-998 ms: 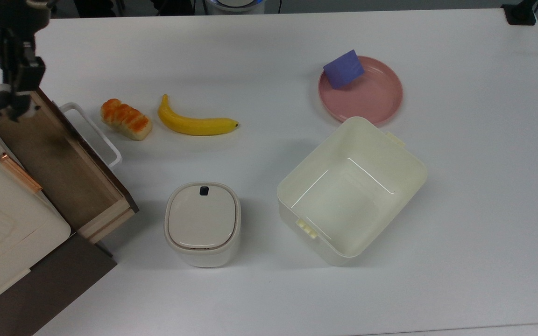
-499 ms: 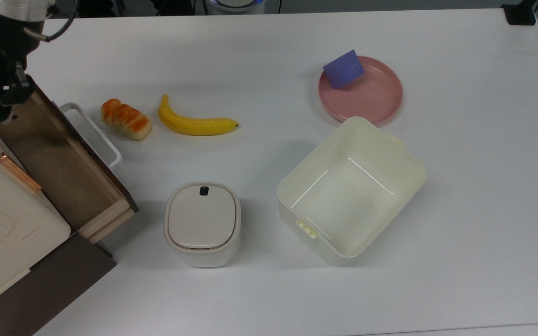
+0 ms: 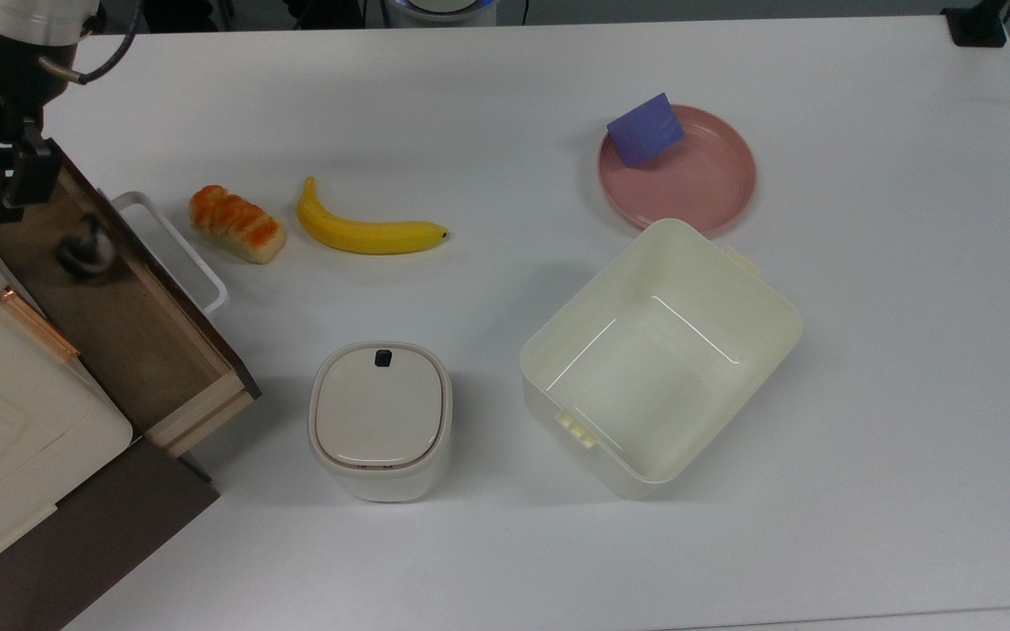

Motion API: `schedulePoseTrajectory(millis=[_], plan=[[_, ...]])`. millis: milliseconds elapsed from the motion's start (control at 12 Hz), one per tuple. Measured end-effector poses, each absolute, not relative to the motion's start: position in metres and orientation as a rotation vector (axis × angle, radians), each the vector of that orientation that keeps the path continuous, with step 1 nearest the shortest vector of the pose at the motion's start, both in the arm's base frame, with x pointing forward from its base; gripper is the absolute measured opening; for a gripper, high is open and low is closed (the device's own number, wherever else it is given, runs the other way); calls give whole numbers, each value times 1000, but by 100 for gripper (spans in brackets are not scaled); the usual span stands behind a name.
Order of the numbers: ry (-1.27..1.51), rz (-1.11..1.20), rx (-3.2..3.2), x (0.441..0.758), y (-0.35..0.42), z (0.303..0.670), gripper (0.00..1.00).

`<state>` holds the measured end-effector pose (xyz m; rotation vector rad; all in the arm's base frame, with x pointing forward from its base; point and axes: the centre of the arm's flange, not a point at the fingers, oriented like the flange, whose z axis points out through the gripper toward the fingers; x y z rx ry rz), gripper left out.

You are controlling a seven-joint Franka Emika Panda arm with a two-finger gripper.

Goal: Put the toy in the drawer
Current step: 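Lower the panda toy into the drawer and open the gripper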

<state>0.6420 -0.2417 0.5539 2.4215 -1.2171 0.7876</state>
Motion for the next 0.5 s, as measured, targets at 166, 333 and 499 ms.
schedulePoseTrajectory(millis=[166, 333, 499], plan=[[-1227, 789, 2415, 642, -243, 554, 100], [-1230, 790, 2414, 642, -243, 554, 100], [-1232, 792, 2413, 642, -243, 554, 100]])
